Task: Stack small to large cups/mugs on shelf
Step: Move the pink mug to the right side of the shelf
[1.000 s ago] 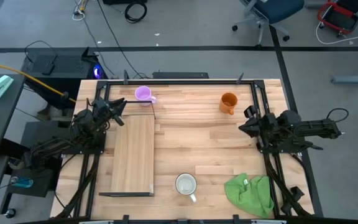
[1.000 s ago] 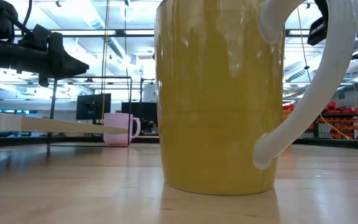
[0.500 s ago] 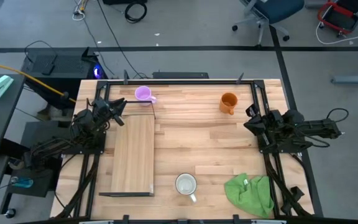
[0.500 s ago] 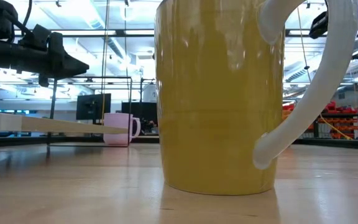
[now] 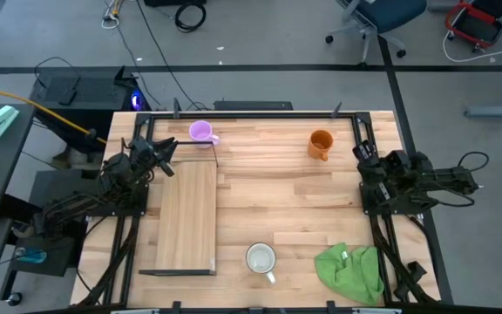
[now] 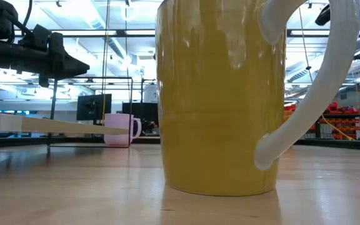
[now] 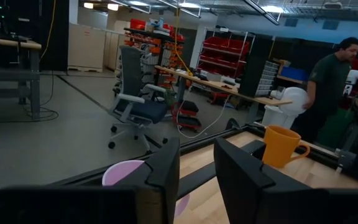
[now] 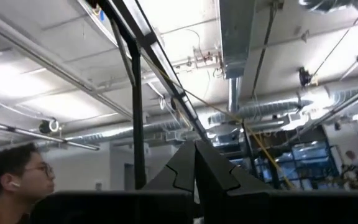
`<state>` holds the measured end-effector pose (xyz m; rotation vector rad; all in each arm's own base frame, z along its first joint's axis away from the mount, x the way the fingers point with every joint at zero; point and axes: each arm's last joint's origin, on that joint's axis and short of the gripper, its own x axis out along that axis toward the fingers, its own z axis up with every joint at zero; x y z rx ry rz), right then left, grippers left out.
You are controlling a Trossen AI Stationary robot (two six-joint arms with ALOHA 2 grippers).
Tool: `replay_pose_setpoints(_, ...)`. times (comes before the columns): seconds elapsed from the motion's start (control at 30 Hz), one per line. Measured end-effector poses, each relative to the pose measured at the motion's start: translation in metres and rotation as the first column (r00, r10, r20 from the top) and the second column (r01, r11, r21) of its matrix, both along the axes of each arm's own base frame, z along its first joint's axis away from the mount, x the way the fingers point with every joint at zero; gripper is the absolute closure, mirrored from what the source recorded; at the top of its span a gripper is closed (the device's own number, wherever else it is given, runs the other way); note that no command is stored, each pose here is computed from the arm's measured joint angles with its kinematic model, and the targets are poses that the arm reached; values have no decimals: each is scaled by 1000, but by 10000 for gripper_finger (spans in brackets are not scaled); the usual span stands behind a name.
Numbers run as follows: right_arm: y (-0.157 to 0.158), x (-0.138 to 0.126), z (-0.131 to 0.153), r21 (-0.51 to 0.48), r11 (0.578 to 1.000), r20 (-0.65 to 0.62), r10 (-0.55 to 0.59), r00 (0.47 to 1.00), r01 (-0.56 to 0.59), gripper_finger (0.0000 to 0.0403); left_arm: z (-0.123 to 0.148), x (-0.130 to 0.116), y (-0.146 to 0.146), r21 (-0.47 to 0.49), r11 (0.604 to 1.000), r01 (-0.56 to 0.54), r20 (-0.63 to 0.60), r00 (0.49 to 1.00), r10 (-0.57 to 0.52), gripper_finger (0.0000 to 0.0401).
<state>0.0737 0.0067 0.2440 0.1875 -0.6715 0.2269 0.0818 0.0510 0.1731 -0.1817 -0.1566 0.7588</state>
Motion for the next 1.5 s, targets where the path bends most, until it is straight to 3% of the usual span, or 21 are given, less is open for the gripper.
replay_pose_setpoints(0.17, -1, 0, 0, 71, 997, -9, 3, 1000, -2, 385, 0, 0, 0, 0, 1000, 0, 0, 1000, 0, 294)
replay_pose_setpoints(0.4, -7, 1, -1, 236, 966, -35, -104, 994, 109, 385, 0, 0, 0, 0, 1000, 0, 0, 1000, 0, 294)
replay_pose_setpoints(0.97, -16, 5, -8, 378, 845, -156, -345, 926, 379, 385, 0, 0, 0, 0, 1000, 0, 0, 1000, 0, 294)
replay_pose_setpoints(1.5, -15, 24, -13, 436, 819, -228, -300, 926, 373, 385, 0, 0, 0, 1, 1000, 0, 0, 1000, 0, 294)
